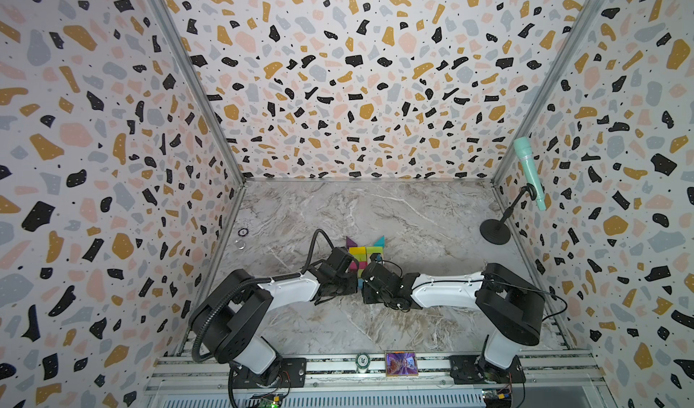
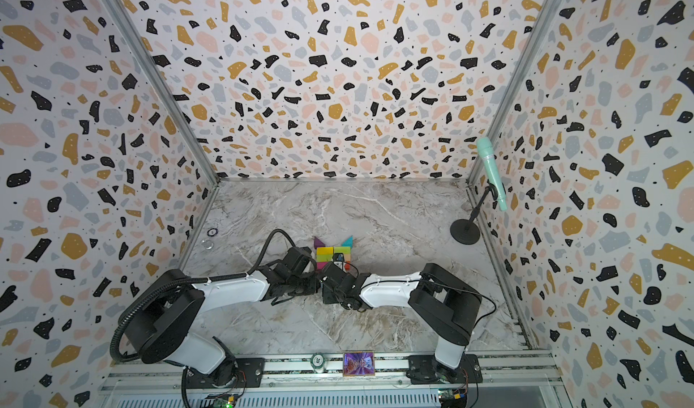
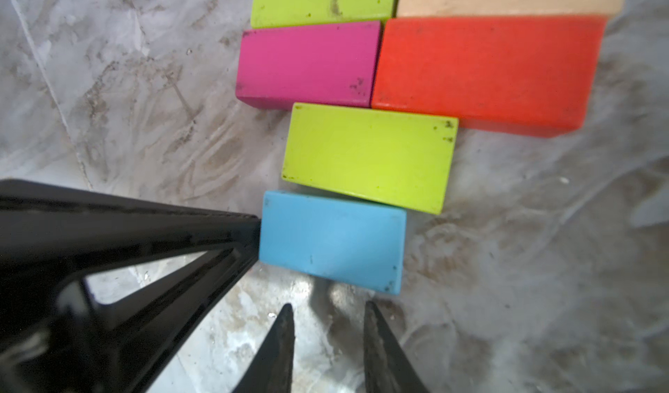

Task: Assemble a carrot with building blocks
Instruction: Assemble the building block at the center of the board, then reset both arms

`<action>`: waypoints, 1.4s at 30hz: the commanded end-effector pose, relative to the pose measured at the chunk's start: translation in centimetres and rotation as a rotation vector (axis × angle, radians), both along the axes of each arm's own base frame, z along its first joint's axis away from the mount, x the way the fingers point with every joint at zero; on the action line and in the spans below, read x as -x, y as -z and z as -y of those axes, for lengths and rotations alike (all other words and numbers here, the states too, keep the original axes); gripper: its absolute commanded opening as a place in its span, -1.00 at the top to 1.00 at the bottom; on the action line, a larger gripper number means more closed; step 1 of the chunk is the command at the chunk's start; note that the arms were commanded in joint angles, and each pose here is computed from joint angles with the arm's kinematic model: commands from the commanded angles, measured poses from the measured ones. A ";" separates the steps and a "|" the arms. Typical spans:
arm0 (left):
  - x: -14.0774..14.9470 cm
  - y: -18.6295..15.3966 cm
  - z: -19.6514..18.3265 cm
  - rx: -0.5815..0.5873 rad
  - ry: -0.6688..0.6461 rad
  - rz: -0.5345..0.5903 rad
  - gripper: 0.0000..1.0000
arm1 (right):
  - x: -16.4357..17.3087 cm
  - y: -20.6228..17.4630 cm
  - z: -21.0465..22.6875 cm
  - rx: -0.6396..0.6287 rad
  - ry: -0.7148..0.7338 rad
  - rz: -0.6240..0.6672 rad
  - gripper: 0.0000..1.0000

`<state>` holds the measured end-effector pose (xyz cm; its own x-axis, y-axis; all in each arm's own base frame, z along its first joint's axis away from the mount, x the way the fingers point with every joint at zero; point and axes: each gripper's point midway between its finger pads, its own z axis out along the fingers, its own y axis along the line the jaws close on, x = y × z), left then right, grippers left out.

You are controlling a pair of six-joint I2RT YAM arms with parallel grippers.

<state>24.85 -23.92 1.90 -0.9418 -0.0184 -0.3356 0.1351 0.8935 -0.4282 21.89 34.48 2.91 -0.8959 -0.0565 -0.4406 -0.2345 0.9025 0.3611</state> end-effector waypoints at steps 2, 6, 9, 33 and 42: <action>0.0 0.2 0.3 -0.012 0.019 -0.001 0.81 | 0.9 1.4 2.2 0.077 0.019 -0.044 0.33; -0.2 0.1 0.2 -0.016 0.014 0.009 0.82 | 0.9 1.4 2.1 0.073 0.020 -0.041 0.33; -0.4 0.0 0.3 -0.014 0.007 0.017 0.82 | 0.8 1.4 2.1 0.073 0.021 -0.041 0.33; -4.7 -16.3 -12.4 -0.293 -0.377 0.598 -0.99 | -6.8 -12.5 17.8 0.053 0.241 0.431 -0.98; -7.9 -18.4 -24.9 -0.648 -0.786 0.888 -0.99 | -9.5 -11.4 37.1 0.310 0.704 0.725 -0.98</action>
<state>32.05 -3.50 19.23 -0.3241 -0.0853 -0.9422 -0.3295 0.9437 0.0280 30.78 0.44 13.76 -0.3677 0.2402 -0.8984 0.2563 0.9548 0.1504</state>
